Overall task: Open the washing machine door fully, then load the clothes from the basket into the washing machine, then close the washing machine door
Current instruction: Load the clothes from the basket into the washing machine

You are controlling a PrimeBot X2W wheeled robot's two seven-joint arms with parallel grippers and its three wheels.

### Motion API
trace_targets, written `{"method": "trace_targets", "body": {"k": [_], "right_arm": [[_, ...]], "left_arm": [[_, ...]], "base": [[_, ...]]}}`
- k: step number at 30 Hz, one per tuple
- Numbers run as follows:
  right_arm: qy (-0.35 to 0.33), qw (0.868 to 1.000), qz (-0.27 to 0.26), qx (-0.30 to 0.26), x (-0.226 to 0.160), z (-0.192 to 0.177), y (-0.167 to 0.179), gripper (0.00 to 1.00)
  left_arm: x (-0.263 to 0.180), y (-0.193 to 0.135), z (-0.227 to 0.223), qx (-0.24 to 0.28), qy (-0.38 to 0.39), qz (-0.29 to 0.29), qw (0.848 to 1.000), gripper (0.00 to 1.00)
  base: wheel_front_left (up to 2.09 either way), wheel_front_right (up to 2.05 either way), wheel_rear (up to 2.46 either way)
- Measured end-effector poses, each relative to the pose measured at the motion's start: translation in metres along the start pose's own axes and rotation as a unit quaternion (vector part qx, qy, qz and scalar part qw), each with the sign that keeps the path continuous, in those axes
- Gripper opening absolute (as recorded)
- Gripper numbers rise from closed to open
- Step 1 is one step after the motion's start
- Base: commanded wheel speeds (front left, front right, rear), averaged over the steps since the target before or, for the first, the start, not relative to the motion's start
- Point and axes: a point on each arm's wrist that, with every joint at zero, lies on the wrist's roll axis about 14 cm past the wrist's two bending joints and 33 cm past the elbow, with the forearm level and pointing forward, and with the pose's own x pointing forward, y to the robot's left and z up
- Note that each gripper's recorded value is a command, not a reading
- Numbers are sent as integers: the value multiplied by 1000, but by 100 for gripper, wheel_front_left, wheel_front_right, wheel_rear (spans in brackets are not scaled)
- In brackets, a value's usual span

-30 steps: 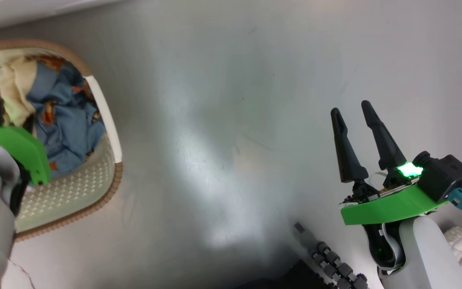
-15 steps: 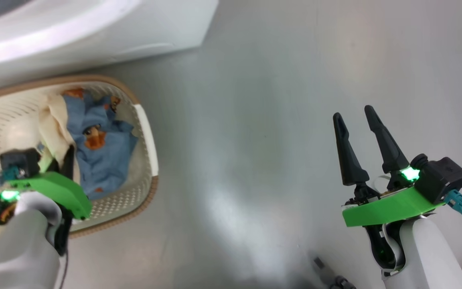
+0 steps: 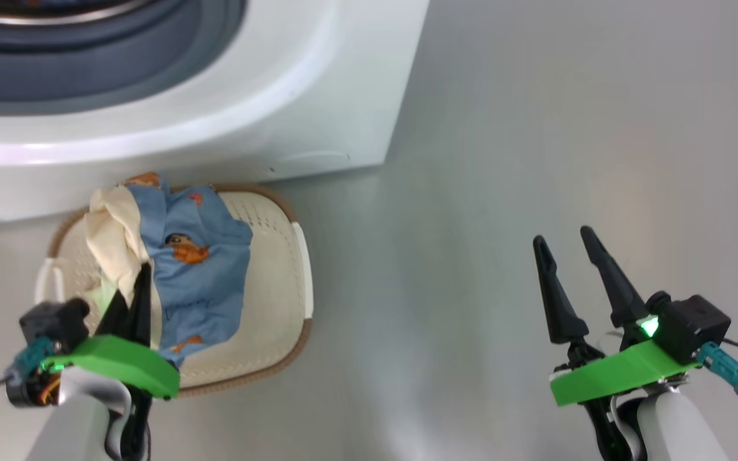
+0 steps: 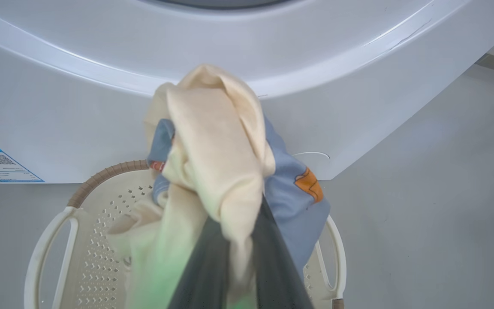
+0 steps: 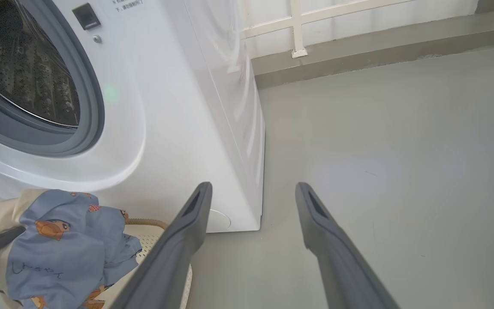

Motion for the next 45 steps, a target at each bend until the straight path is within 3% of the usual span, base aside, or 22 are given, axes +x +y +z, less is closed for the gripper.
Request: {"method": "trace_targets", "body": {"k": [8,20,33,45], "right_arm": [[-25,999,21,4,-17,23,19,100],[-55,998,41,-12,-50,49,36,100],[-77,995,56,-24,-95,61,47,100],[-88,995,49,-25,-102,67,43,100]], "left_arm": [[-50,-5,56,5,-104,17,994,0],[-131,-20,117,56,-230,31,971,0],[-205,-20,120,70,-282,59,955,0],[-211,-22,118,73,-285,58,954,0]], "base": [[0,0,0],[0,0,0],[0,0,0],[0,0,0]]}}
